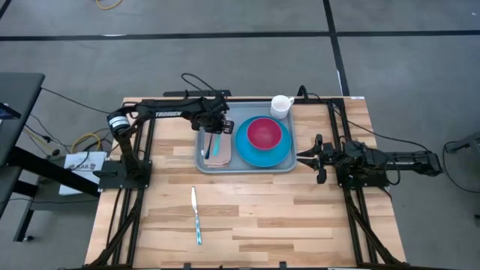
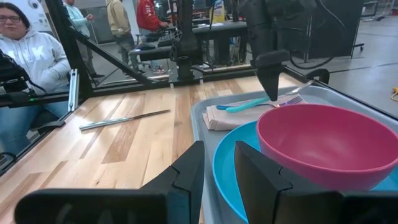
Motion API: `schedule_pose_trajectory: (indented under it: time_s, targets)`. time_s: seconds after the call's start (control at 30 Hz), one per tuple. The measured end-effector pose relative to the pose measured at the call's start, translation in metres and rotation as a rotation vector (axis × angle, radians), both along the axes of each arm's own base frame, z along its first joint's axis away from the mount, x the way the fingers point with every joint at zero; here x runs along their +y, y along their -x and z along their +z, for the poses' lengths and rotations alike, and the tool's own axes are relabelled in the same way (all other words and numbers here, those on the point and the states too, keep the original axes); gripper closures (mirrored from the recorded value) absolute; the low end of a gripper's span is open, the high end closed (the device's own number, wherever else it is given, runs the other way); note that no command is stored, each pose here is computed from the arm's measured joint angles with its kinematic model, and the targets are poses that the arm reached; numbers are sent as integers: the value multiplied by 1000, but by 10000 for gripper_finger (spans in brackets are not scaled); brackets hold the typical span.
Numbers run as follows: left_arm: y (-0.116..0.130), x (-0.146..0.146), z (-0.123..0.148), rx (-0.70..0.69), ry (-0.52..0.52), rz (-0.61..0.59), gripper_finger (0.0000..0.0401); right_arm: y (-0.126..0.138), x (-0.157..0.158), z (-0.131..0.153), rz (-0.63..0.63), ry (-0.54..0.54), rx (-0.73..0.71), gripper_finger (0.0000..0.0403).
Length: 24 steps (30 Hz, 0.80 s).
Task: Set up tray
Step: Put the spoon on the napkin to the right of the fork, then put the knife on the napkin to the right of the spoon
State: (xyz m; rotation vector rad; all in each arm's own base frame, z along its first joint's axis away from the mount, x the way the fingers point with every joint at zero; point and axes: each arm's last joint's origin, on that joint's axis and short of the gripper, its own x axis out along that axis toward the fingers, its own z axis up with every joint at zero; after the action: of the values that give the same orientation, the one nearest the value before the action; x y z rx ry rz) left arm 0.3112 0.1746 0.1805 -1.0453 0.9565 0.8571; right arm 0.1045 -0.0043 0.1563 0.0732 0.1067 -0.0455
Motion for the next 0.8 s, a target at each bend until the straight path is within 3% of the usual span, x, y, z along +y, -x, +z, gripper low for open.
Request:
schedule_pose_trajectory:
  time_s: [0.27, 0.53, 0.8]
  targets:
    - [-3, 4, -19, 80, 122, 22, 376, 0, 0, 0, 0, 0, 0, 321]
    - [-3, 5, -26, 99, 132, 26, 377, 0, 0, 0, 1, 0, 0, 321]
    - [-3, 5, -25, 92, 139, 22, 307, 0, 0, 0, 0, 0, 0, 321]
